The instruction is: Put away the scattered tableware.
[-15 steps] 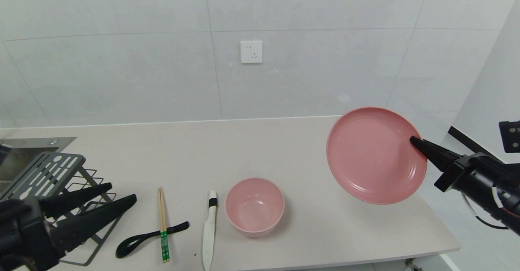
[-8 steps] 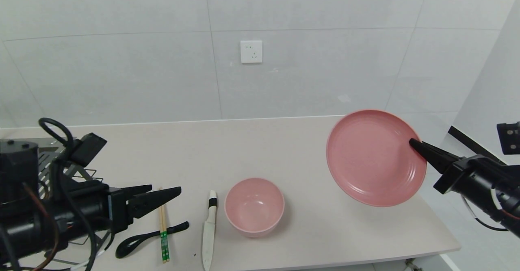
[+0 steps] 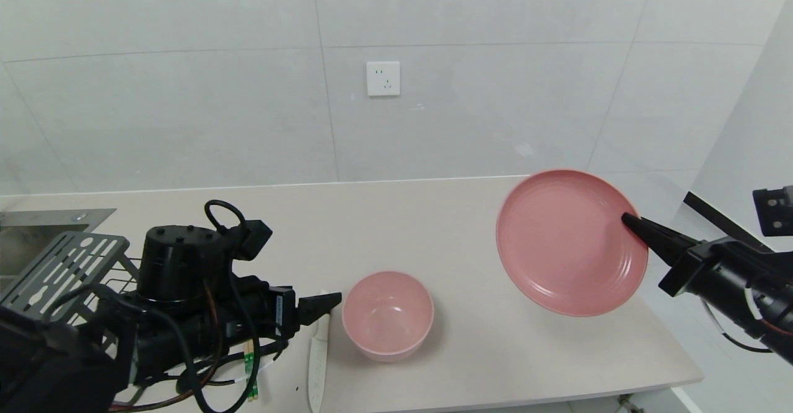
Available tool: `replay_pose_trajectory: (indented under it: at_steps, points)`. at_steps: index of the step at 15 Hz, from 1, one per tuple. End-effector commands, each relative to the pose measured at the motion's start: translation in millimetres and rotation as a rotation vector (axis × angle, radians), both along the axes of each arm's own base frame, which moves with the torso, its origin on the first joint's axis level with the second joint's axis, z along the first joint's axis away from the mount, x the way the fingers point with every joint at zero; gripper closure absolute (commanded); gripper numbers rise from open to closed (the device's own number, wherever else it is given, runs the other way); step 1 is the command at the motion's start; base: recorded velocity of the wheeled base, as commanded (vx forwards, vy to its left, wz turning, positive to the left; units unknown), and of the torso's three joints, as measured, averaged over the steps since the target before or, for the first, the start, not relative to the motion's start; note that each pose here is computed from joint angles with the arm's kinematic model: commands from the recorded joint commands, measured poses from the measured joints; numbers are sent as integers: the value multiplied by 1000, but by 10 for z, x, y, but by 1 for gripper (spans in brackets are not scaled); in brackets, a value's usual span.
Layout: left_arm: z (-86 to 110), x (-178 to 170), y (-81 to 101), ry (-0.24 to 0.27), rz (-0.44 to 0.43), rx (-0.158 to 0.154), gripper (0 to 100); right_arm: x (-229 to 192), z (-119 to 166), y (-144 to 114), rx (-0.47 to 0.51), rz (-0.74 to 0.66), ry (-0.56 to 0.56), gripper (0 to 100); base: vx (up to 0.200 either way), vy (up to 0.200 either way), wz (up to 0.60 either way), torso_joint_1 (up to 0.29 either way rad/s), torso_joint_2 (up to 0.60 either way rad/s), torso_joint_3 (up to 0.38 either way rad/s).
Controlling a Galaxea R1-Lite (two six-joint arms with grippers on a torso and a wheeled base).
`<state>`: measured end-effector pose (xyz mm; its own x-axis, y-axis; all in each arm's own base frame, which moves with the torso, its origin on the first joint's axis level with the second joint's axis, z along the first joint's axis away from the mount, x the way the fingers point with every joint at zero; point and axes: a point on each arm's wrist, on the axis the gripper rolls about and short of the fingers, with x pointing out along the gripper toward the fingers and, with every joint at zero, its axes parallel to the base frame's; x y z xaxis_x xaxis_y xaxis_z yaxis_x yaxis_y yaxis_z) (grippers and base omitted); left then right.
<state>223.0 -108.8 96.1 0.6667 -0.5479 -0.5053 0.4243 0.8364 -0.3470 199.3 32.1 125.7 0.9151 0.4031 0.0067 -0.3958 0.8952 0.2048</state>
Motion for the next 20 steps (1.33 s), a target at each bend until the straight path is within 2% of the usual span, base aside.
replay_pose_trajectory:
  at_steps: [1, 2, 4, 5, 10, 13, 20]
  points:
    - [-186, 81, -94, 52, -16, 23, 0, 16, -33, 3, -2, 1, 16, 100, 0, 0, 0, 0, 0, 0]
    - [-170, 124, -110, 45, -5, 1, 0, 18, -37, 4, -2, 1, 18, 100, 0, 0, 0, 0, 0, 0]
    - [-125, 168, -141, 50, 32, -70, 0, 27, -52, 5, -4, 1, 25, 100, 0, 0, 0, 0, 0, 0]
    - [-126, 175, -144, 51, 35, -76, 0, 29, -55, 5, -5, 1, 26, 100, 0, 0, 0, 0, 0, 0]
    - [-309, 213, -260, 100, 12, -37, 0, 15, -52, 47, -6, 22, 24, 100, 0, 0, 0, 0, 0, 0]
    - [-461, 222, -387, 133, -1, 2, 0, 9, -63, 49, -7, 24, 30, 100, 0, 0, 0, 0, 0, 0]
    - [-736, 367, -495, 184, 3, 42, 0, 4, -62, 49, -7, 24, 30, 100, 0, 0, 0, 0, 0, 0]
